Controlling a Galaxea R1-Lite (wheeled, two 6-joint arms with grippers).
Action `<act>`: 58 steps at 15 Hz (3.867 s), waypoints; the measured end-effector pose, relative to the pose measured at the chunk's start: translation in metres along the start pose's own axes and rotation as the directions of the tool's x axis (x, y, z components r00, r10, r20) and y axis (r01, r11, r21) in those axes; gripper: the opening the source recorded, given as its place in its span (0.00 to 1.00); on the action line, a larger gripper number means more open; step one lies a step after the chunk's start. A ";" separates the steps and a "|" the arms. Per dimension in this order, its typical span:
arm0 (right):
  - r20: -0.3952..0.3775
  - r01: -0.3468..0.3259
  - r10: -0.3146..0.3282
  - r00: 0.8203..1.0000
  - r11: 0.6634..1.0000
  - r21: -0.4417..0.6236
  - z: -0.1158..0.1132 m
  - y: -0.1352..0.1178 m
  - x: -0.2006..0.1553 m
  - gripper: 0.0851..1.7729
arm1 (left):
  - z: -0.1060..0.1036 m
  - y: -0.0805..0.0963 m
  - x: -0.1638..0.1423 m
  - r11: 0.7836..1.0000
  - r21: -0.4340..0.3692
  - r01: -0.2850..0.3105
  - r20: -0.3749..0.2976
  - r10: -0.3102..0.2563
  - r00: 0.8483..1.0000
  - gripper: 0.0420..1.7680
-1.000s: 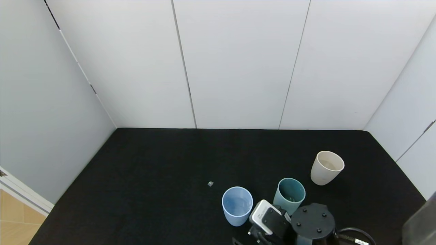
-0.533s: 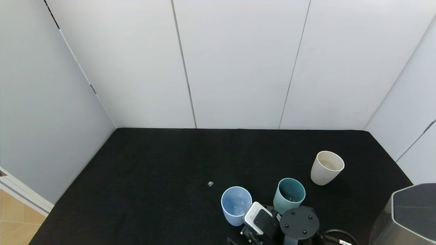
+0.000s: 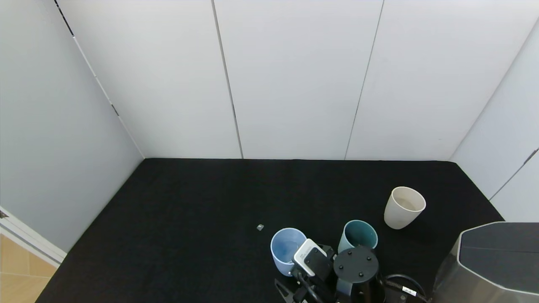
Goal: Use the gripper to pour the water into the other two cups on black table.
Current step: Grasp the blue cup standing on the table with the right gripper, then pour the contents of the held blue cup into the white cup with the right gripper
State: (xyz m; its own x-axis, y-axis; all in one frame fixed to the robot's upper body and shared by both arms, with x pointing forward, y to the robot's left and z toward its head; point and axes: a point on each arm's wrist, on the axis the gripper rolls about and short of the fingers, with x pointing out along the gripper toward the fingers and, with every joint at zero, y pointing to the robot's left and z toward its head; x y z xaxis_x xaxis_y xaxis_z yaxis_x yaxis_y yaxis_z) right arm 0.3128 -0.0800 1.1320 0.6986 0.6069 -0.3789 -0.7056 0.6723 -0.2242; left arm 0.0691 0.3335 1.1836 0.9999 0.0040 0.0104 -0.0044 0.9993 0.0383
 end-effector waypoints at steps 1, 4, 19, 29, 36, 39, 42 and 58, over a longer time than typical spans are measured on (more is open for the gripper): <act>0.004 0.005 -0.005 1.000 1.000 0.002 0.001 -0.001 0.003 0.96 | 0.000 0.000 0.000 1.000 0.000 0.000 0.000 0.000 1.000 0.97; 0.027 0.023 -0.024 0.999 1.000 0.011 0.005 -0.006 0.011 0.96 | 0.000 0.000 0.000 1.000 0.000 0.000 0.000 0.000 1.000 0.97; 0.040 0.041 -0.041 0.998 0.999 0.019 0.006 -0.011 0.022 0.72 | 0.000 0.000 0.000 1.000 0.000 0.000 0.000 0.000 1.000 0.97; 0.088 0.086 -0.089 0.992 0.996 0.031 0.053 -0.033 -0.003 0.71 | 0.000 0.000 0.000 1.000 0.000 0.000 0.000 0.000 1.000 0.97; 0.115 0.216 -0.225 0.968 0.973 0.082 0.085 -0.092 -0.044 0.71 | 0.000 0.000 0.000 1.000 0.000 0.000 0.000 0.000 1.000 0.97; 0.128 0.294 -0.303 0.944 0.952 0.087 0.090 -0.125 -0.065 0.71 | 0.000 0.000 0.000 1.000 0.000 0.000 0.000 0.000 1.000 0.97; 0.124 0.339 -0.350 0.929 0.935 0.101 0.088 -0.155 -0.086 0.71 | 0.000 0.000 0.000 1.000 0.000 0.000 0.000 0.000 1.000 0.97; 0.024 0.545 -0.550 0.835 0.832 0.100 0.032 -0.264 -0.169 0.71 | 0.000 0.000 0.000 1.000 0.000 0.000 0.000 0.000 1.000 0.97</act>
State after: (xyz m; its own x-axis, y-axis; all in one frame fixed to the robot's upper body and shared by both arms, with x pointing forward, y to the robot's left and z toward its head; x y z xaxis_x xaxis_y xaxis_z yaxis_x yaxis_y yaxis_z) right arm 0.3847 -0.3462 1.2839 0.9740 0.1472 -0.1719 -0.1946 0.9328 -0.3035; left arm 0.0691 0.3335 1.1836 0.9999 0.0040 0.0104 -0.0044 0.9993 0.0378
